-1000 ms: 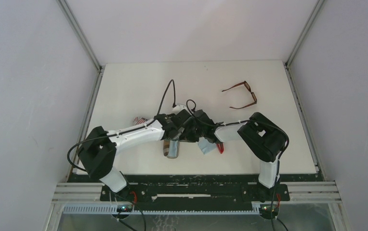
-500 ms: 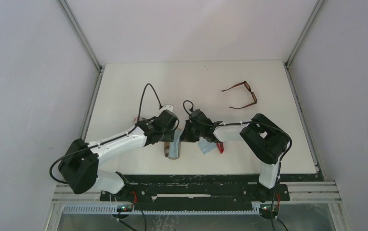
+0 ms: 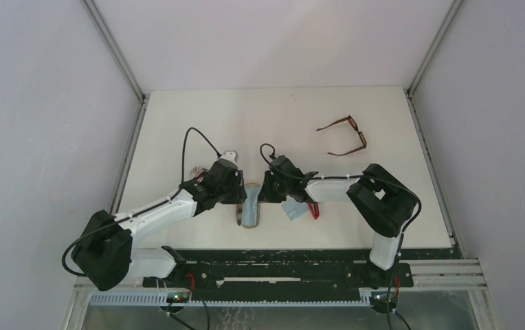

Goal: Organize the sunglasses
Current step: Adjust the sunglasses case at the center of the board.

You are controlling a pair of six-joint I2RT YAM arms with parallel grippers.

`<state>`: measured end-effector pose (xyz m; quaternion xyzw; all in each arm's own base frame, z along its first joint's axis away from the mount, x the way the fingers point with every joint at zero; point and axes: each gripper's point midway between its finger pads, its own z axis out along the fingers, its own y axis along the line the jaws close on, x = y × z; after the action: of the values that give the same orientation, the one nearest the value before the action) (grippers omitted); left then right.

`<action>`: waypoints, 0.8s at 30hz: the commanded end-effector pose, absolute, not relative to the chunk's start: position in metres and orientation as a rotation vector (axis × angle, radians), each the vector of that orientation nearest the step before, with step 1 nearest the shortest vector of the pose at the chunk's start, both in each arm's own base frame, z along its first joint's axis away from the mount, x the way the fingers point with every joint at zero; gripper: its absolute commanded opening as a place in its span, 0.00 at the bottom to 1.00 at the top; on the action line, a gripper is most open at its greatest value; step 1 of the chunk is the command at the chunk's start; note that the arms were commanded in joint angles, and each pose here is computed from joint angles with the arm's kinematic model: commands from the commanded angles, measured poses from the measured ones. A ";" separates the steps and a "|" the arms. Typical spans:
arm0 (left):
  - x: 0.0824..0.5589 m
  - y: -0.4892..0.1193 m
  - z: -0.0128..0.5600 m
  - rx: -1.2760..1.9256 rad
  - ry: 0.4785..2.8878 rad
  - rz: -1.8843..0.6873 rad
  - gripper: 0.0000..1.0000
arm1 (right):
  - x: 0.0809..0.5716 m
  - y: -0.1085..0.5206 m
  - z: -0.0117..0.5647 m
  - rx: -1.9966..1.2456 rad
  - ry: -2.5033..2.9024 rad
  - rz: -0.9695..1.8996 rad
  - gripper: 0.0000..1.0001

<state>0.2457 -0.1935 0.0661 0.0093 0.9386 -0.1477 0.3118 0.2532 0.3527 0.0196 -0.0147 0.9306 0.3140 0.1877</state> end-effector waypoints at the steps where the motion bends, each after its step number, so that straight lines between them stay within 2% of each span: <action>1: 0.250 -0.197 0.072 0.026 2.452 -0.434 0.44 | 0.260 0.349 0.035 -0.091 2.577 0.838 0.14; 15: 0.249 -0.199 0.074 0.046 2.460 -0.445 0.44 | 0.265 0.324 0.054 -0.115 2.539 0.690 0.27; 21: 0.249 -0.201 0.075 0.053 2.460 -0.452 0.44 | 0.266 0.316 0.060 -0.131 2.533 0.643 0.28; 24: 0.249 -0.204 0.076 0.058 2.463 -0.464 0.44 | 0.264 0.319 0.056 -0.144 2.547 0.652 0.24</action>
<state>0.2421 -0.1993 0.0665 0.0160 0.9390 -0.1654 0.3011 0.2543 0.3180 0.0394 -0.0405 0.9417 0.2446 0.2273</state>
